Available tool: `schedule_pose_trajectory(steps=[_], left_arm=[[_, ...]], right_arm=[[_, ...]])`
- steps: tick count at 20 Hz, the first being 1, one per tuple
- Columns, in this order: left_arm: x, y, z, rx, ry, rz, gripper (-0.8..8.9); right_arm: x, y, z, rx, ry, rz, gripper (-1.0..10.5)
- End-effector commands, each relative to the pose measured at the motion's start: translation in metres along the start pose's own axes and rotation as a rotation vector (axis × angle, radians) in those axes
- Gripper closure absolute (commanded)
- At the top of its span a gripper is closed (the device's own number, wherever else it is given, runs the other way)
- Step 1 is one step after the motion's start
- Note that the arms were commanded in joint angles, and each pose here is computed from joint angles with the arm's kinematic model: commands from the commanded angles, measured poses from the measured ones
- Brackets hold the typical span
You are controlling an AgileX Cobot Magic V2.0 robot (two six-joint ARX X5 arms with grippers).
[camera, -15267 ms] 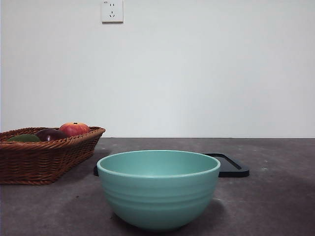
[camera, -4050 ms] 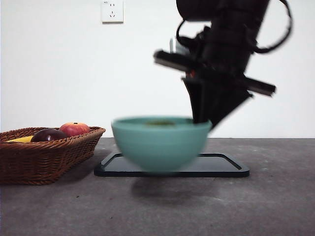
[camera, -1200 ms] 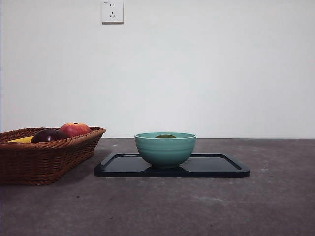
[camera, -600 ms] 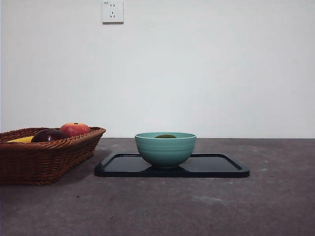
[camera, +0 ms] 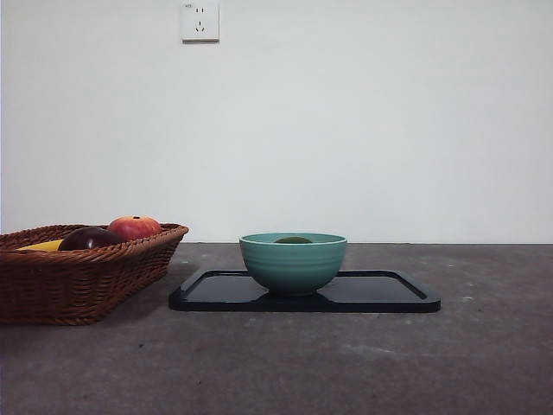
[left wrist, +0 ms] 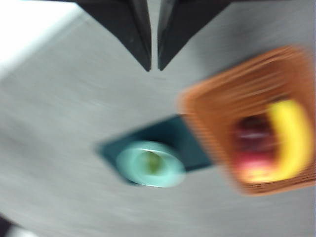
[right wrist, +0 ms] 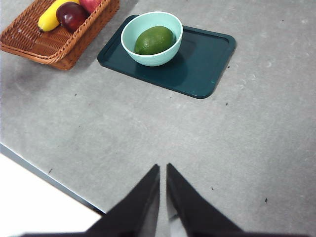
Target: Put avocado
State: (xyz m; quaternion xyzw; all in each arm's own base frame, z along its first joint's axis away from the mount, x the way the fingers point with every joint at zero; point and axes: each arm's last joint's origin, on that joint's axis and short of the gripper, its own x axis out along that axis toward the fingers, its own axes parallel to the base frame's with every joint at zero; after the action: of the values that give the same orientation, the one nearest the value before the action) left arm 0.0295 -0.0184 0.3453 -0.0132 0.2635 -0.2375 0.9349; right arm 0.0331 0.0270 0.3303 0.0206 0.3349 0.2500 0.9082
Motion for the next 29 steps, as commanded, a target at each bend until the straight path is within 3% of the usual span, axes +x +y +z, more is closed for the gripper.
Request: schedule_pose_trajectory(steps=[1,5,8,16,29], left_arm=[[0.005,0.007,0.000,-0.024,-0.076,0.166,7.95],[0.042,0.029,-0.018,-0.004,-0.281,0.358,7.95],[0.079,0.046,-0.046,0.008,-0.354,0.406,7.94],[0.120,0.064,-0.111,-0.008,-0.379,0.450,7.95],[0.137,0.073,-0.138,-0.028,-0.349,0.484,7.95]], right_arm=[[0.000,0.001,0.002,-0.001,-0.008,0.010,9.3],[0.000,0.001,0.002,-0.001,-0.008,0.010,9.3],[0.000,0.001,0.002,-0.001,-0.008,0.010,9.3],[0.000,0.001,0.002,-0.001,-0.008,0.010,9.3],[0.000,0.001,0.002,-0.001,-0.008,0.010,9.3]])
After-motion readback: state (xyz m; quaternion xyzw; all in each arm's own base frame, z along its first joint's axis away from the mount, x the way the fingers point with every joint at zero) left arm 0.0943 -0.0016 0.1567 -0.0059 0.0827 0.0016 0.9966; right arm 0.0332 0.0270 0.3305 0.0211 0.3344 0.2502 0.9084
